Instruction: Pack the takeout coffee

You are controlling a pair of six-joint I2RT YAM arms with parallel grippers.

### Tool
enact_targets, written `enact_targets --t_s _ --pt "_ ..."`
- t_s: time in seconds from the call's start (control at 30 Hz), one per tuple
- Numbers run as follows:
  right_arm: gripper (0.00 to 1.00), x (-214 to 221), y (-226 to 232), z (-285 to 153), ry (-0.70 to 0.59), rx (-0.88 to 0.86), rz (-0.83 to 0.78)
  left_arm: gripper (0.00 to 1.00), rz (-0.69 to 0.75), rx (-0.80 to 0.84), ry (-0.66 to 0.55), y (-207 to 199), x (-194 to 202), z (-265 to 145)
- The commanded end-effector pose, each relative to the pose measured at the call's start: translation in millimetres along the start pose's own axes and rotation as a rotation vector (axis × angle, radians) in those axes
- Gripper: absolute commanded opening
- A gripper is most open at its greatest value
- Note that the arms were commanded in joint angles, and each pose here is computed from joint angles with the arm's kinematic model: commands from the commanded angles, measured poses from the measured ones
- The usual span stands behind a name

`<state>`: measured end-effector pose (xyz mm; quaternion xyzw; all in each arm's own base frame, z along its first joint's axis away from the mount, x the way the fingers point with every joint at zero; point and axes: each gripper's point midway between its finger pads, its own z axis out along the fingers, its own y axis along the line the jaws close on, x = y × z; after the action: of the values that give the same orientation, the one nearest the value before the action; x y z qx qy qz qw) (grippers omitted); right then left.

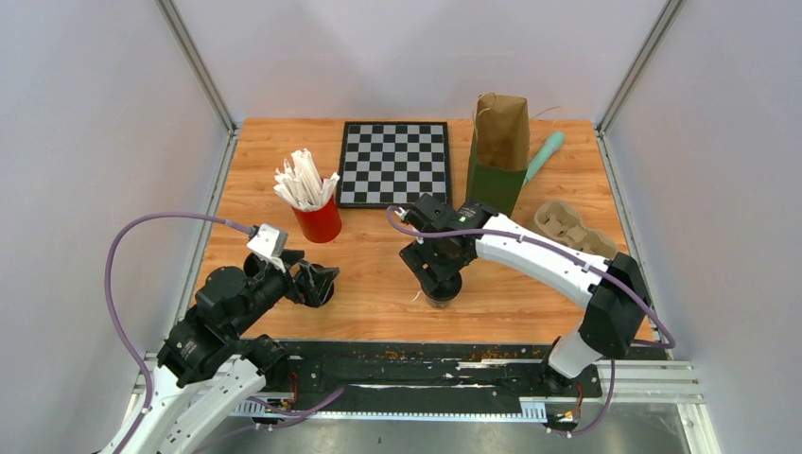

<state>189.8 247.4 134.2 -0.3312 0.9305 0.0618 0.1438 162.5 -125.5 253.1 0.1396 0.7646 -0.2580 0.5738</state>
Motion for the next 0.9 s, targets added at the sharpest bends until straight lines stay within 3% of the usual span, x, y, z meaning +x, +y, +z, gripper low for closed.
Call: enact_targets --t_s 0.0,0.87 --pt "0.8 -7 0 7 -0.015 0.002 -0.013 1.0 0.019 -0.004 -0.038 1 -10 1" --pt "0.81 -5 -6 2 0.0 0.022 -0.007 1.0 0.02 -0.008 -0.04 1 -11 1"
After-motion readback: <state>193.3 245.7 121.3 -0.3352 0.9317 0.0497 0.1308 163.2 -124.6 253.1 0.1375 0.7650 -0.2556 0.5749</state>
